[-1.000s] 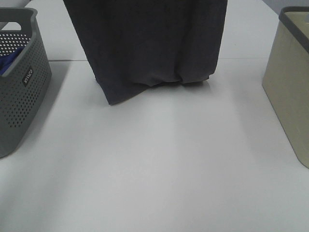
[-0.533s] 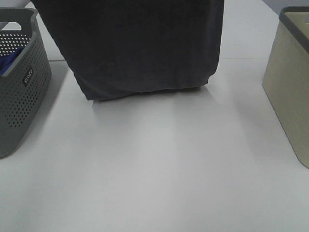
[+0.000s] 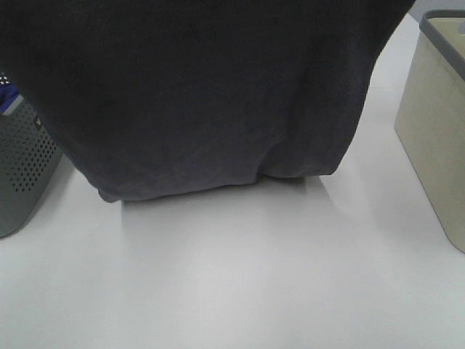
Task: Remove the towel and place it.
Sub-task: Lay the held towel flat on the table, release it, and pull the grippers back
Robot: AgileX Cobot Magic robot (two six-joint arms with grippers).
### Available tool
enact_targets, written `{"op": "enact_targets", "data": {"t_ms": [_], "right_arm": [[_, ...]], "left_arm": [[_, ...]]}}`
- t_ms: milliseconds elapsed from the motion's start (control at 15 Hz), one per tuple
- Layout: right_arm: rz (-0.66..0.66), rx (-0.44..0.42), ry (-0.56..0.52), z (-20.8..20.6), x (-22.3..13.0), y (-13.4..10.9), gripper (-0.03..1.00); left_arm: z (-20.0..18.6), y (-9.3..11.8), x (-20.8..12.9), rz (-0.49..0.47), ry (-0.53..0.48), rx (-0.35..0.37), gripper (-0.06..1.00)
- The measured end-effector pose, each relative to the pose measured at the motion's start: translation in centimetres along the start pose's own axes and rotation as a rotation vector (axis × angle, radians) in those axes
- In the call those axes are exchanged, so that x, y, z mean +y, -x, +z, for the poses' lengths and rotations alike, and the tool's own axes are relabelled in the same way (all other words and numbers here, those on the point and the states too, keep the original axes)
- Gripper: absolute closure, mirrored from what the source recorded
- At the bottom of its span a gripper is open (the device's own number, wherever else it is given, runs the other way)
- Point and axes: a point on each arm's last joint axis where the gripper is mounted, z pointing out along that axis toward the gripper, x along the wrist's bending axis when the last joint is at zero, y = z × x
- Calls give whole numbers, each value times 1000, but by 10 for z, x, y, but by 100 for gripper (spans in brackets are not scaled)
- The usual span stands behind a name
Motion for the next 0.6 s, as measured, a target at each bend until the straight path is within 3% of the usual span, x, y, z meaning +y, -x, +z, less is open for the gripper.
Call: {"op": "enact_targets", "data": {"t_ms": [600], "right_arm": [[115,84,-178,16,-76,-5,95]], "left_arm": [[23,17,-80,-111,-137,-134,94]]}}
